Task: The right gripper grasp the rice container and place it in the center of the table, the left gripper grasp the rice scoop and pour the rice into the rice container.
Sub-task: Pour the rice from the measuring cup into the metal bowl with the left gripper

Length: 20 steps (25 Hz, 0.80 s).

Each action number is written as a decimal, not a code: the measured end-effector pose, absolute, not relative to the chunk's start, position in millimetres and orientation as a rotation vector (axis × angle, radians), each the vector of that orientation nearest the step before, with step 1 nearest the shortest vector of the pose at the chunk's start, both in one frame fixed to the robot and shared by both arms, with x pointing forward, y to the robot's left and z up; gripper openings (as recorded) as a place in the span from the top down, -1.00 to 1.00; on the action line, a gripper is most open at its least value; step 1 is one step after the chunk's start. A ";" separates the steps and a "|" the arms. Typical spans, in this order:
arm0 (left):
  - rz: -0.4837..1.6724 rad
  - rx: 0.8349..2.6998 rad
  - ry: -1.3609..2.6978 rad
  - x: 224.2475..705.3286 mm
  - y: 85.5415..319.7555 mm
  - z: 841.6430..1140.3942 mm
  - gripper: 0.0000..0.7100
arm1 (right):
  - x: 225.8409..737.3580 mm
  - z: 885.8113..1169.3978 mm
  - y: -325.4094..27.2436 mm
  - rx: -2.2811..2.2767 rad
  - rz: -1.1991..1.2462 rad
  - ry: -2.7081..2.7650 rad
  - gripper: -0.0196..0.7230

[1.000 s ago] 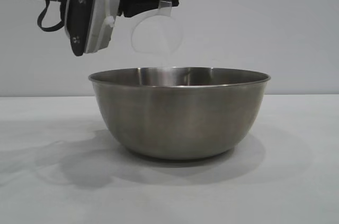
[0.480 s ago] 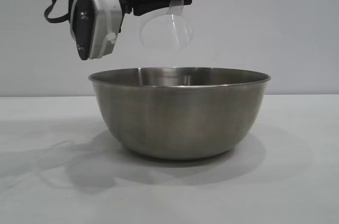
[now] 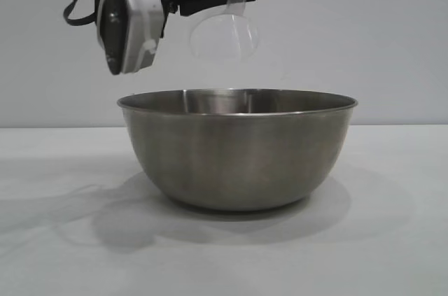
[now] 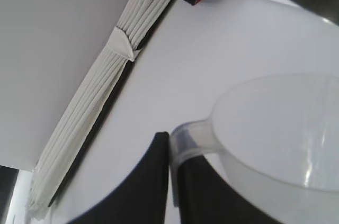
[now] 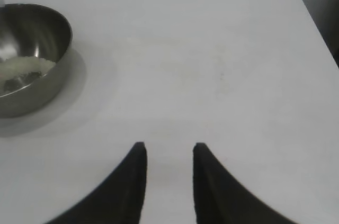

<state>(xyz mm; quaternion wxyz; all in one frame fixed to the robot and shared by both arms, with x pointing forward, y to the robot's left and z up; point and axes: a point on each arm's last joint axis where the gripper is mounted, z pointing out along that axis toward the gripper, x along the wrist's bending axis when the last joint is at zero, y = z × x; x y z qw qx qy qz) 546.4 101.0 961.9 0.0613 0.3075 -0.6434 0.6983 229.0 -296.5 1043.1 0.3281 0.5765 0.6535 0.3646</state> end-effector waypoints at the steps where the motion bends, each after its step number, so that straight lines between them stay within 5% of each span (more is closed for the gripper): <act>1: 2.112 0.930 -1.946 546.4 101.0 961.9 1.00 | 229.0 1043.1 -296.5 1.509 0.955 1.711 0.36; 10: 2.024 1.066 -1.785 547.1 101.3 962.4 1.00 | 229.0 1043.1 -296.5 1.509 0.955 1.711 0.36; 20: 1.867 1.566 -0.700 573.8 121.7 985.6 1.00 | 229.0 1043.1 -296.5 1.509 0.955 1.711 0.36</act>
